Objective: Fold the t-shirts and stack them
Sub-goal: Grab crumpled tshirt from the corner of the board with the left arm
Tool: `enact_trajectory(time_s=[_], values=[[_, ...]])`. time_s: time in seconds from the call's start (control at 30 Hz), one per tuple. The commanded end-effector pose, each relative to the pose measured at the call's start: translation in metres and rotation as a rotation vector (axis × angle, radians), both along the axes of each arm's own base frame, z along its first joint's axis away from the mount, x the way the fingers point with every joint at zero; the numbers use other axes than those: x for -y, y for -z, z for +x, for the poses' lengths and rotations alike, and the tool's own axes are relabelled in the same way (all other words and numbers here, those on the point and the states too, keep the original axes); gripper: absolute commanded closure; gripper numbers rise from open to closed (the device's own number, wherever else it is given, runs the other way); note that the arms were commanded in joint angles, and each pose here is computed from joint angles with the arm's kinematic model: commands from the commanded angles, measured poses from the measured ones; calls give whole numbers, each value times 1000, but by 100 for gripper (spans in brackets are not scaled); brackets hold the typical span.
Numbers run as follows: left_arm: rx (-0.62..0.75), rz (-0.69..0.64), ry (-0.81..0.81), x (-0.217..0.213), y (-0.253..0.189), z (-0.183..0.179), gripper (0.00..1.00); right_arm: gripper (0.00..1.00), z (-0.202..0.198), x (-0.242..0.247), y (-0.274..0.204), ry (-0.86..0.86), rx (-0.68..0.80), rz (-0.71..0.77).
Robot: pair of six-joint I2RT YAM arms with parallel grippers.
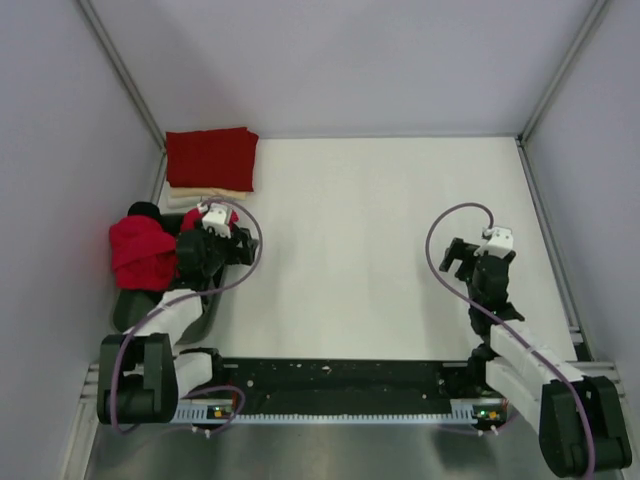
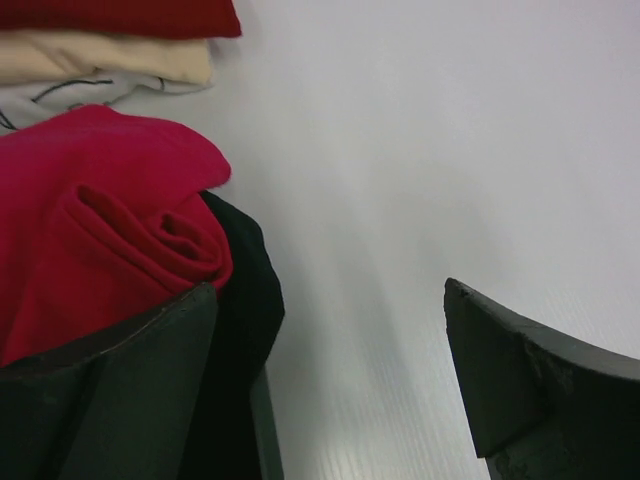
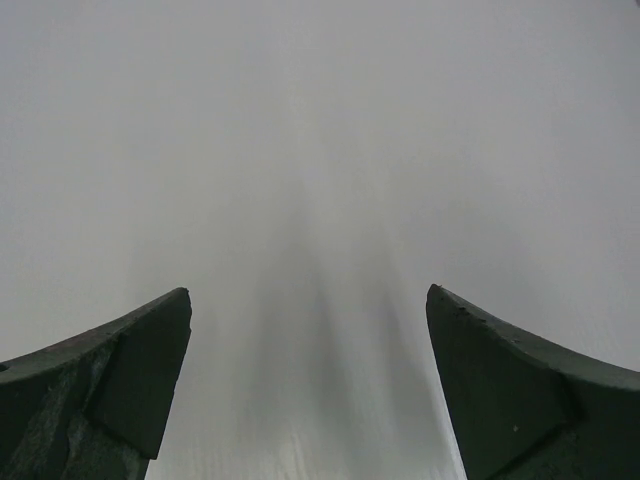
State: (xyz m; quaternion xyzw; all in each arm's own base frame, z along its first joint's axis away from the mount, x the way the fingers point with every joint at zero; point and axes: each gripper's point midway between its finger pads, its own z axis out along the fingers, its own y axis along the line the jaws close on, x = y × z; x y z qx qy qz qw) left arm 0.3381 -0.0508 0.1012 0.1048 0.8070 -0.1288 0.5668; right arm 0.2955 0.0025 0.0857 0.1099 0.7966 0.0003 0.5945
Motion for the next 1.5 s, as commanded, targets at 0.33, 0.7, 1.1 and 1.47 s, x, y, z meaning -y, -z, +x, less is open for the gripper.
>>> enact_trajectory(time_s=[0.33, 0.7, 1.1, 1.47], values=[[-159, 577, -174, -96, -146, 13, 1, 1, 14, -6, -16, -44, -11, -7], [-603, 762, -294, -207, -53, -29, 1, 8, 8, -89, -118, -499, 64, 134], [-721, 818, -417, -241, -33, -22, 100, 9, -4, -94, -110, -532, 58, 134], [-396, 811, -472, -225, -158, -30, 100, 9, -7, -97, -111, -547, 37, 147]])
